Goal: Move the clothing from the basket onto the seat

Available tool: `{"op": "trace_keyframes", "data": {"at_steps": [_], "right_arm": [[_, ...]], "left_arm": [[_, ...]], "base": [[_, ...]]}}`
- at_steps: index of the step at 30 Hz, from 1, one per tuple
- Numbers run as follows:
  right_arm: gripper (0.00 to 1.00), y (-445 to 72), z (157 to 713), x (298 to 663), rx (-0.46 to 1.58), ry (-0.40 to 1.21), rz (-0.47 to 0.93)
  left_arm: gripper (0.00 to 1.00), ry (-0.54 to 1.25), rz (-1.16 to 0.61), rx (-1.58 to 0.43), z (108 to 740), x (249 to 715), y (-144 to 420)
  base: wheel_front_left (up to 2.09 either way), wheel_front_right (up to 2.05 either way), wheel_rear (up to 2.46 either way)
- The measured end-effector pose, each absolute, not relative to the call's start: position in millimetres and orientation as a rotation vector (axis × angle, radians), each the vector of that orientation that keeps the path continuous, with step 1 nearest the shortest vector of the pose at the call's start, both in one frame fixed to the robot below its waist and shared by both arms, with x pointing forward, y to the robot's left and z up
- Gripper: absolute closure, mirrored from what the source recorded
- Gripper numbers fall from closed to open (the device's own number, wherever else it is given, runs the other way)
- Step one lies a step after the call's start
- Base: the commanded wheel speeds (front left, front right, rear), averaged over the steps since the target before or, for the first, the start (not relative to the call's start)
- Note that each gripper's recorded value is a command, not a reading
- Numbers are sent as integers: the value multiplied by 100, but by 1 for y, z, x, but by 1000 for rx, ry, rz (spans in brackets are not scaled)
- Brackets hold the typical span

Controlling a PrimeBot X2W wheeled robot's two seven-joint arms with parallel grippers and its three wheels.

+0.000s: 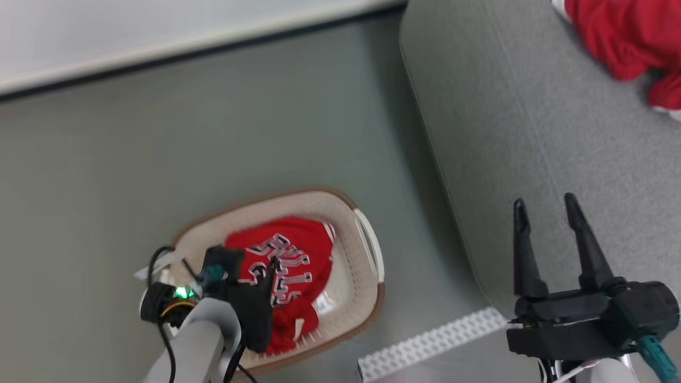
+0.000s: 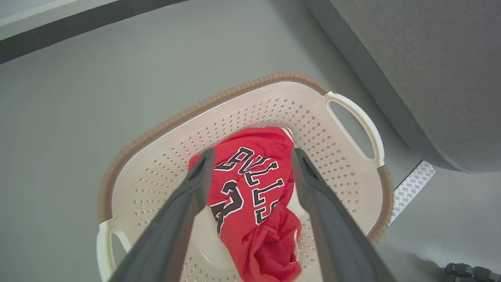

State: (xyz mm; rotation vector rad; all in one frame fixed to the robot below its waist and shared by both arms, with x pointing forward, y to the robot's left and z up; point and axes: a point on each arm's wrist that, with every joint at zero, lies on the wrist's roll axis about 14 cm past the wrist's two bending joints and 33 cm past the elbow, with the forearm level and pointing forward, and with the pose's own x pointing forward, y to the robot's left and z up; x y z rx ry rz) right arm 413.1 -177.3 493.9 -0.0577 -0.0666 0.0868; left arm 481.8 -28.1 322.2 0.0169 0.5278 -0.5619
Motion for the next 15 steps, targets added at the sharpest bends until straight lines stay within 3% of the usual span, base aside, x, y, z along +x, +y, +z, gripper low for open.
{"op": "trace_keyframes", "data": {"at_steps": [15], "right_arm": [[0,-187,416,424,-61,137,62]], "left_arm": [[0,782,-543,-29,221,469,-64]], "base": [[0,0,0]]}}
